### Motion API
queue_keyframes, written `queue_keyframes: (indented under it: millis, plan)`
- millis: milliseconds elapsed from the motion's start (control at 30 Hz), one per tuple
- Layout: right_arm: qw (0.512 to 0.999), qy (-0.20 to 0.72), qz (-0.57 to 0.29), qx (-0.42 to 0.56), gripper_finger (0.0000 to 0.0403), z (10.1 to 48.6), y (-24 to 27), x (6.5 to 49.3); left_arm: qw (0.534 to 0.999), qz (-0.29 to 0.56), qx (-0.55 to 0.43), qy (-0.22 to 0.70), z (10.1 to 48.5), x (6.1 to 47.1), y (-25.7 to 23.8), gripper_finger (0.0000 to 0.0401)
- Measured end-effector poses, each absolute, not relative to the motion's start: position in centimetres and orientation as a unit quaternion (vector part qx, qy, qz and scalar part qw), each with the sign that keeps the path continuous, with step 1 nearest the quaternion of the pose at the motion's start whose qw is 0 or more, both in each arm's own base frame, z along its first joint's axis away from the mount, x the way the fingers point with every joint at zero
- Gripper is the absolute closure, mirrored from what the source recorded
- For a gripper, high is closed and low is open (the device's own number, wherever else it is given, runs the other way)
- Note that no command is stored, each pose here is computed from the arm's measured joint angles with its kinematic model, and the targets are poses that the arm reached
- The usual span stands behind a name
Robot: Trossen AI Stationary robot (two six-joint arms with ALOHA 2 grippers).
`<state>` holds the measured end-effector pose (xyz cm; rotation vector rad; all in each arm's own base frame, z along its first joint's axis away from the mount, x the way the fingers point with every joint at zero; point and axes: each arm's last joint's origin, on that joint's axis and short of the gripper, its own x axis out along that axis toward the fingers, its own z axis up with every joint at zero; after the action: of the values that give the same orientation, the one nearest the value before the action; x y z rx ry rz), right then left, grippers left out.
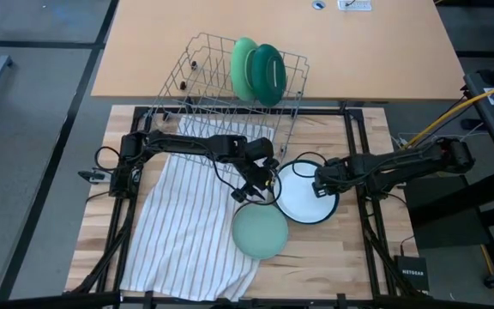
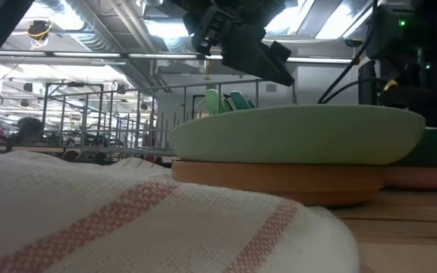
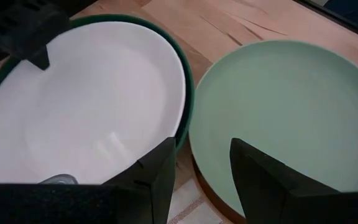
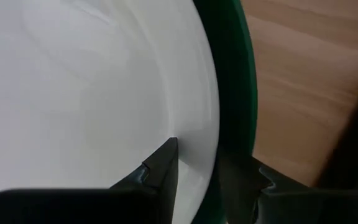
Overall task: Sort dishes
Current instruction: Put the white plate into the dishwasher rack
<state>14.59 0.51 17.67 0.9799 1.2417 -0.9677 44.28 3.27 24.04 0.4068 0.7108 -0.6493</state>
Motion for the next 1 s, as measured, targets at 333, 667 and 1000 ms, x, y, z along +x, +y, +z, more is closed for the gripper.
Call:
queue_keyframes:
  millis: [333,667,1000]
  plan:
    - [0.633,0.514,-0.383,0.434,0.0300,16.7,0.6,15.3,0.867,-0.310,0.194,0.339,24.0,44.3,3.3,0.0258]
    - [0.643,0.501,-0.344,0.465,0.0300,16.9,0.8,16.1,0.860,-0.320,0.209,0.339,24.0,44.2,3.0,0.0258]
    - [0.647,0.496,-0.336,0.471,0.0300,16.9,0.8,16.3,0.813,-0.319,0.331,0.356,23.6,44.1,-0.2,0.0279]
